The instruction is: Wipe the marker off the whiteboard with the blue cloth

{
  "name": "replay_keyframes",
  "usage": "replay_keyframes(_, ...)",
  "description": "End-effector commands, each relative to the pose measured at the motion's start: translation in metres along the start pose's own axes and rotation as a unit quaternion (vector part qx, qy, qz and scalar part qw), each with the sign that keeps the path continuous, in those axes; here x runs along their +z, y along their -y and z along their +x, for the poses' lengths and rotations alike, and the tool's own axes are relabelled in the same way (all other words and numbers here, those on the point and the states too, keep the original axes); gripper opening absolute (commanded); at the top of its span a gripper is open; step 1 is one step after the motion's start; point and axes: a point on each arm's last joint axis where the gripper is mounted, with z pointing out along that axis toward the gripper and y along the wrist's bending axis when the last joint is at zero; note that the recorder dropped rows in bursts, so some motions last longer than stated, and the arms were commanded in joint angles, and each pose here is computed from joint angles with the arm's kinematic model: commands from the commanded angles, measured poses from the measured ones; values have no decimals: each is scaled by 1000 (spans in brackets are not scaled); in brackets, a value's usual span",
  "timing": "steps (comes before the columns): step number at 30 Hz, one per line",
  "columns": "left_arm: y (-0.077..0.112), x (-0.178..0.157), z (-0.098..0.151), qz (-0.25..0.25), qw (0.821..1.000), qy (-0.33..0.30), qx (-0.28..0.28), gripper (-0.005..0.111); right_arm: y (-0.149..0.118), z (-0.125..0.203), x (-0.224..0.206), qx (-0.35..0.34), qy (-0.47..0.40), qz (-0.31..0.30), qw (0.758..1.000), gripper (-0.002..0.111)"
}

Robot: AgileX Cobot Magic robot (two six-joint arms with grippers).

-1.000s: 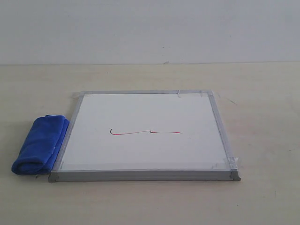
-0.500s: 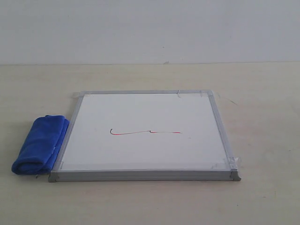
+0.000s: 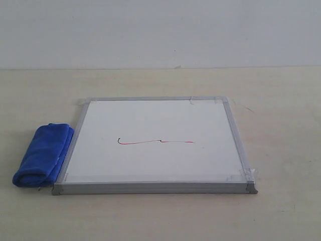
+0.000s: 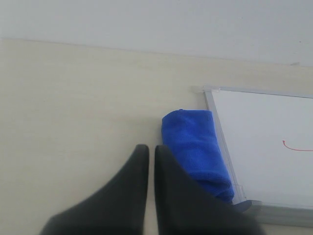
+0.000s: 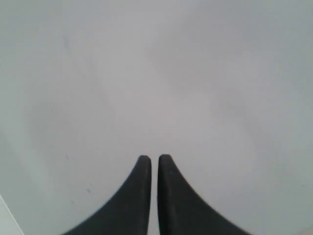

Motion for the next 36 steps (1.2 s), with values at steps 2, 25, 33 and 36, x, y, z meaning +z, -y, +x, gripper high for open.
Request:
replay_keyframes(2, 0, -1, -2, 1, 1000, 10, -3, 4, -21, -27, -4, -29, 58, -34, 997, 1)
replay_keyframes(25, 0, -1, -2, 1, 1000, 10, -3, 4, -62, -60, 50, -197, -122, 11, 973, 1)
replay_keyframes(33, 0, -1, -2, 1, 1000, 10, -3, 4, -62, -59, 50, -204, -125, 11, 971, 1)
replay_keyframes(36, 0, -1, -2, 1, 1000, 10, -3, 4, -61, -58, 50, -212, -131, 11, 968, 1)
